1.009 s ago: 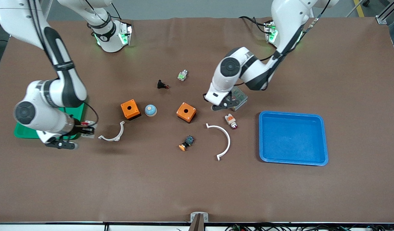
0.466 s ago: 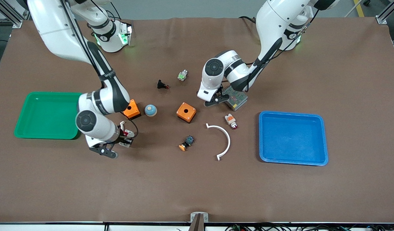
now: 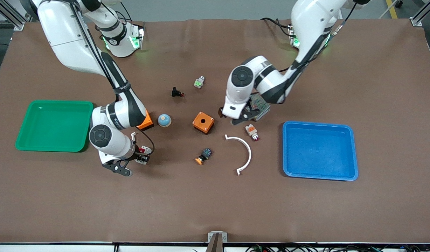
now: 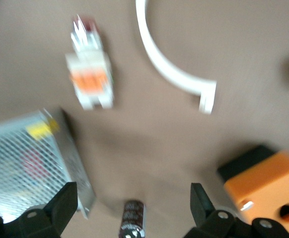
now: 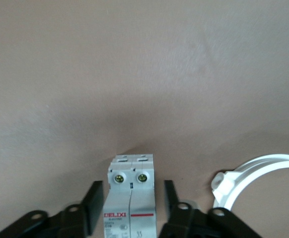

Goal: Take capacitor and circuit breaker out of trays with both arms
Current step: 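Carry the breaker beside the orange box while the left gripper lowers the capacitor, then open both grippers and draw them back from the placed parts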

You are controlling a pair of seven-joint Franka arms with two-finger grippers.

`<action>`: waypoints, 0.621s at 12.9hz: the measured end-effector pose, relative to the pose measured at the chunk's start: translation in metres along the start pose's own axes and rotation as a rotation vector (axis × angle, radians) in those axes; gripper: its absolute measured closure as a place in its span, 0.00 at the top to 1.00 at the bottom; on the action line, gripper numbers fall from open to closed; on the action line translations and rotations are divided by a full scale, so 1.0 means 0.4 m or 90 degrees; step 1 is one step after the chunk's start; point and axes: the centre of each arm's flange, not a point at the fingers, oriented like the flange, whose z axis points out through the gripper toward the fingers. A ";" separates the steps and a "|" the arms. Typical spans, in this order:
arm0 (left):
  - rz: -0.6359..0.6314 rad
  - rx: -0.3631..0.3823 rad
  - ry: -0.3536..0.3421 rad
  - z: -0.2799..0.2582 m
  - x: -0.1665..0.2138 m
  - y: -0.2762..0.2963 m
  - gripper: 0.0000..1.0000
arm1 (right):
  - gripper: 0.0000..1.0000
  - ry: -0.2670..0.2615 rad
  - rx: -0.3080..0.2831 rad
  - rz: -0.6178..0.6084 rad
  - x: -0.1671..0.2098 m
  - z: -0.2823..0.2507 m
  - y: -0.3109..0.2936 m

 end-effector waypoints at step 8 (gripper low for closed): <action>0.109 0.008 0.068 -0.494 0.493 -0.302 1.00 | 1.00 -0.009 -0.012 -0.146 0.116 -0.534 0.350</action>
